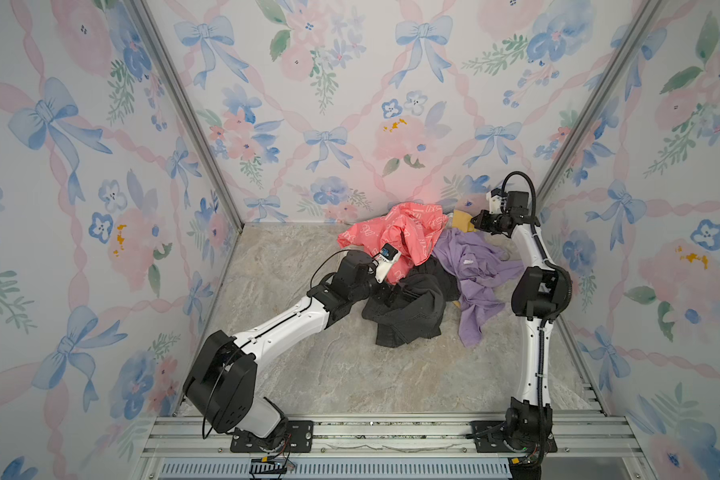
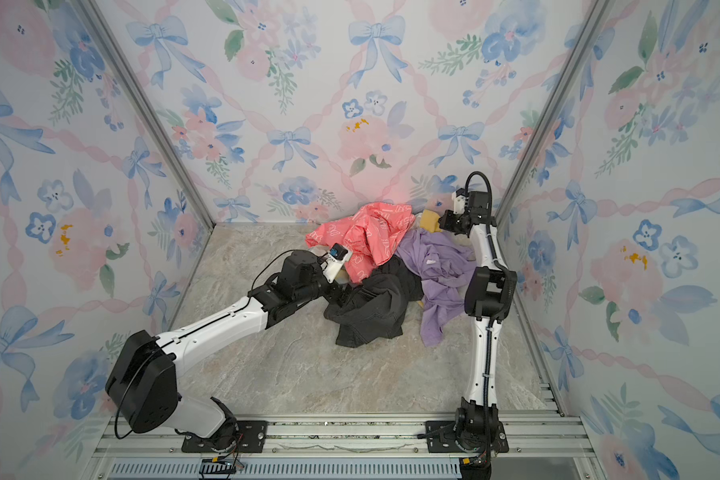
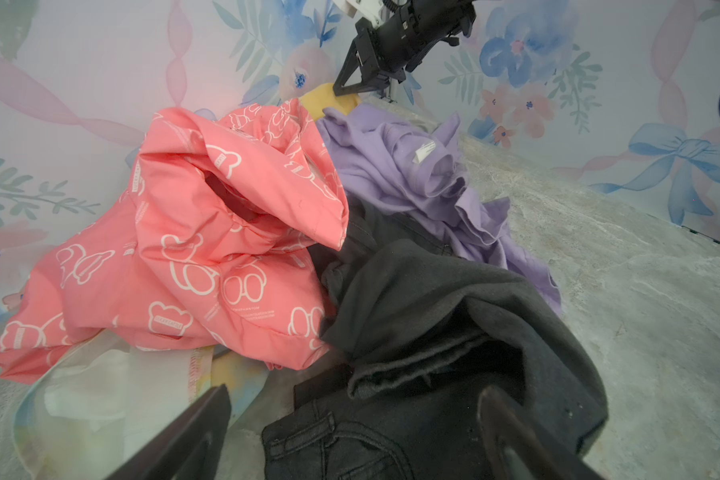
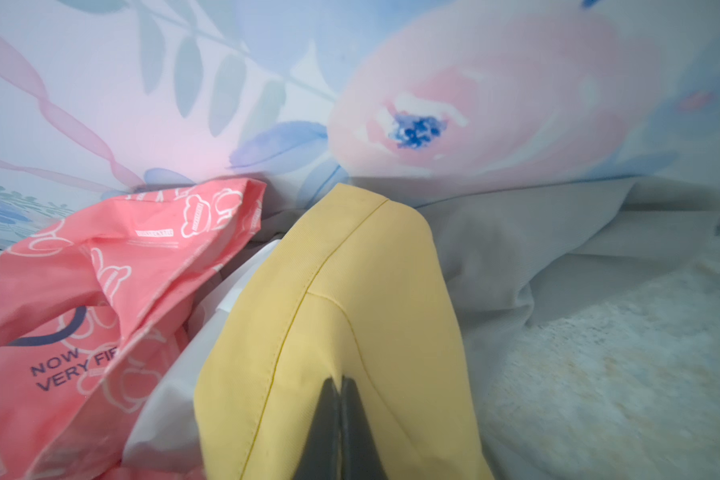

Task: Pick out a specific cloth from the pile
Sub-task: 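Lift the yellow cloth up out of the pile with the right gripper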

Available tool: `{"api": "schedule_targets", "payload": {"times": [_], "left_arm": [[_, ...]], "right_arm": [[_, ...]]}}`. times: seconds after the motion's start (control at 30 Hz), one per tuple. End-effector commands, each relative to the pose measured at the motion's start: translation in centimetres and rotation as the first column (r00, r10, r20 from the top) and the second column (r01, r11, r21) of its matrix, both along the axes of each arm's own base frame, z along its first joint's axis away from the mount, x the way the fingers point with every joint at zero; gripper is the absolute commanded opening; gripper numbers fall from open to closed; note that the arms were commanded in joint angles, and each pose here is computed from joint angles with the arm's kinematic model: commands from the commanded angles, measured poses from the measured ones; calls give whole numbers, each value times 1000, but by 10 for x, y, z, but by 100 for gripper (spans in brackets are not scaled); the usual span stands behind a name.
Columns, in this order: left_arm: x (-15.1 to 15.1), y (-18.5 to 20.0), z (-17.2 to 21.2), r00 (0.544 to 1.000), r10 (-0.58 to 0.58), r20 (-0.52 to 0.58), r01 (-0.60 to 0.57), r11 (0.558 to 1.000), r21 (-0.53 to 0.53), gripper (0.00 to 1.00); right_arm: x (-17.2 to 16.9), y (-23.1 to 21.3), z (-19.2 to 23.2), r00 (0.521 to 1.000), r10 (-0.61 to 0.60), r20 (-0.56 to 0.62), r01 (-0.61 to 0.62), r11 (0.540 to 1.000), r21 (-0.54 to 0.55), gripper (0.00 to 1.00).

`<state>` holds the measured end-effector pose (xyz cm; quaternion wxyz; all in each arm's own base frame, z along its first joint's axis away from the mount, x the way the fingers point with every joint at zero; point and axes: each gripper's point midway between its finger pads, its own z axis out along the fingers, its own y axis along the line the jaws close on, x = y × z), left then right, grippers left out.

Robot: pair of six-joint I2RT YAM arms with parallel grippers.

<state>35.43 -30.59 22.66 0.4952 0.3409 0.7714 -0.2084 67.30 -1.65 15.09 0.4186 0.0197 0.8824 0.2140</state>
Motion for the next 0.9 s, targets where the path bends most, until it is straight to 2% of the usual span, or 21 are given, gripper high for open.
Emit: {"api": "schedule_targets", "payload": {"times": [0.0, 0.3, 0.47, 0.87], "left_arm": [[6, 6, -5, 1000, 28, -3, -28, 1000, -13, 95], [12, 17, 2, 997, 79, 19, -78, 996, -41, 95], [10, 21, 6, 995, 95, 28, -93, 994, -53, 95], [9, 31, 20, 988, 141, 60, -137, 988, -70, 95]], "right_arm": [[4, -11, 103, 974, -41, 225, 47, 999, -21, 0], [-13, -11, 181, 932, -90, 352, 101, 995, -15, 0], [-27, -3, 229, 893, -95, 440, 122, 992, -34, 0], [-74, 28, 347, 735, -115, 668, 144, 990, 13, 0]]}}
